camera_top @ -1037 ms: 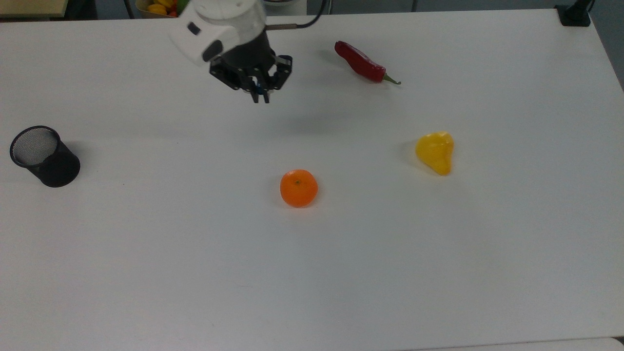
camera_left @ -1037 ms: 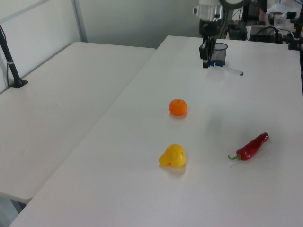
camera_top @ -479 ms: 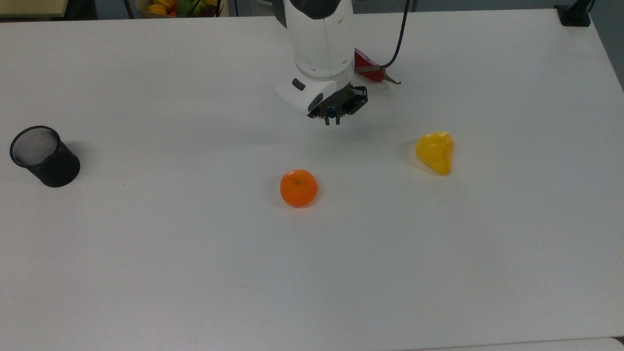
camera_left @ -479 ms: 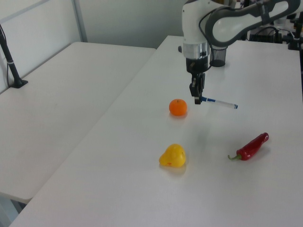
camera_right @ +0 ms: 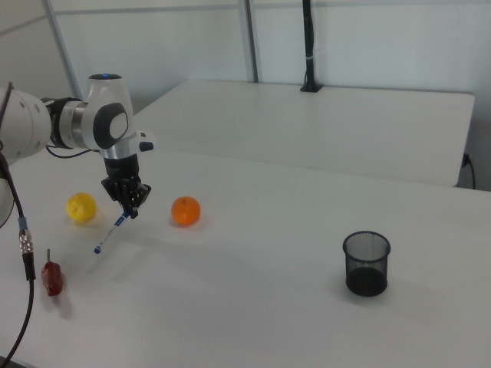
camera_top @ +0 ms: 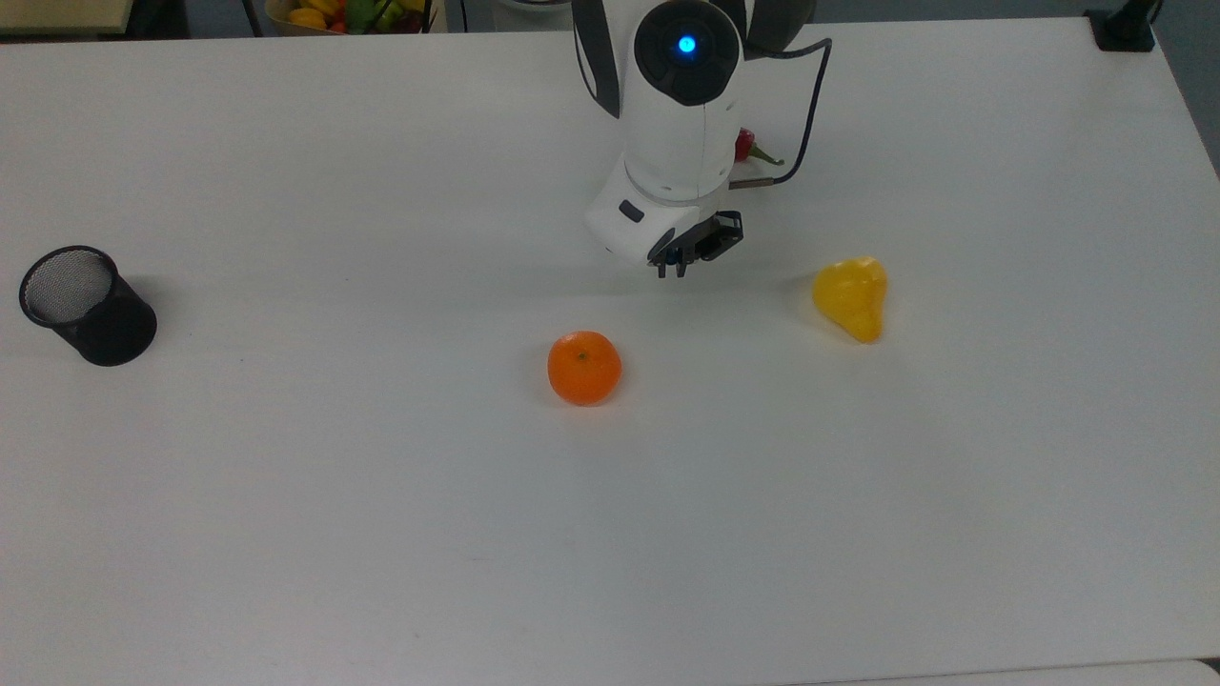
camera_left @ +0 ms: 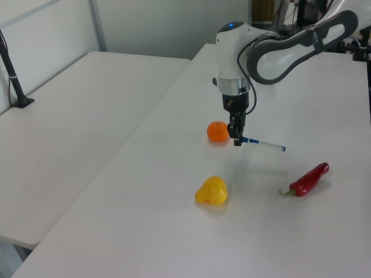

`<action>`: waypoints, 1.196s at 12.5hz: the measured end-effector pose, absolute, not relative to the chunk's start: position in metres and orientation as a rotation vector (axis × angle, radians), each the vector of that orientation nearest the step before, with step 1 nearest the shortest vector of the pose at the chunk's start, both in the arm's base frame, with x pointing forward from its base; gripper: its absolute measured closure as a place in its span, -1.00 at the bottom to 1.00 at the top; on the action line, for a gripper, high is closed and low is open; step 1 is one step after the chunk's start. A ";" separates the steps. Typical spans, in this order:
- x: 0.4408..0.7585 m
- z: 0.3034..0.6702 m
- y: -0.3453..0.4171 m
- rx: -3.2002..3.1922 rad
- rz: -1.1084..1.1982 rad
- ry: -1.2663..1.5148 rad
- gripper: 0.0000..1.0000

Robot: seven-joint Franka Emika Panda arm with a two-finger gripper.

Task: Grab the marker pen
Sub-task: 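Carry the marker over the table beside the orange, then lower the marker onto the table and open the gripper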

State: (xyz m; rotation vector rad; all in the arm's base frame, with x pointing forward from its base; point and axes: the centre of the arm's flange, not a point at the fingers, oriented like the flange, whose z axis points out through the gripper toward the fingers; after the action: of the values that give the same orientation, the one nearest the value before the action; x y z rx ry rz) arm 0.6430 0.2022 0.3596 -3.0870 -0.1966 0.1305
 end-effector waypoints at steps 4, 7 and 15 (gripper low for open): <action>0.650 0.355 0.204 -3.081 0.058 -0.183 0.67; 0.651 0.351 0.208 -3.106 0.033 -0.189 0.35; 0.655 0.386 0.190 -3.137 -0.029 -0.013 -1.00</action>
State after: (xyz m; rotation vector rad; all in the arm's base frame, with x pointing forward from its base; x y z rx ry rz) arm 0.6549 0.1904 0.3860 -3.1374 -0.0134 -0.0287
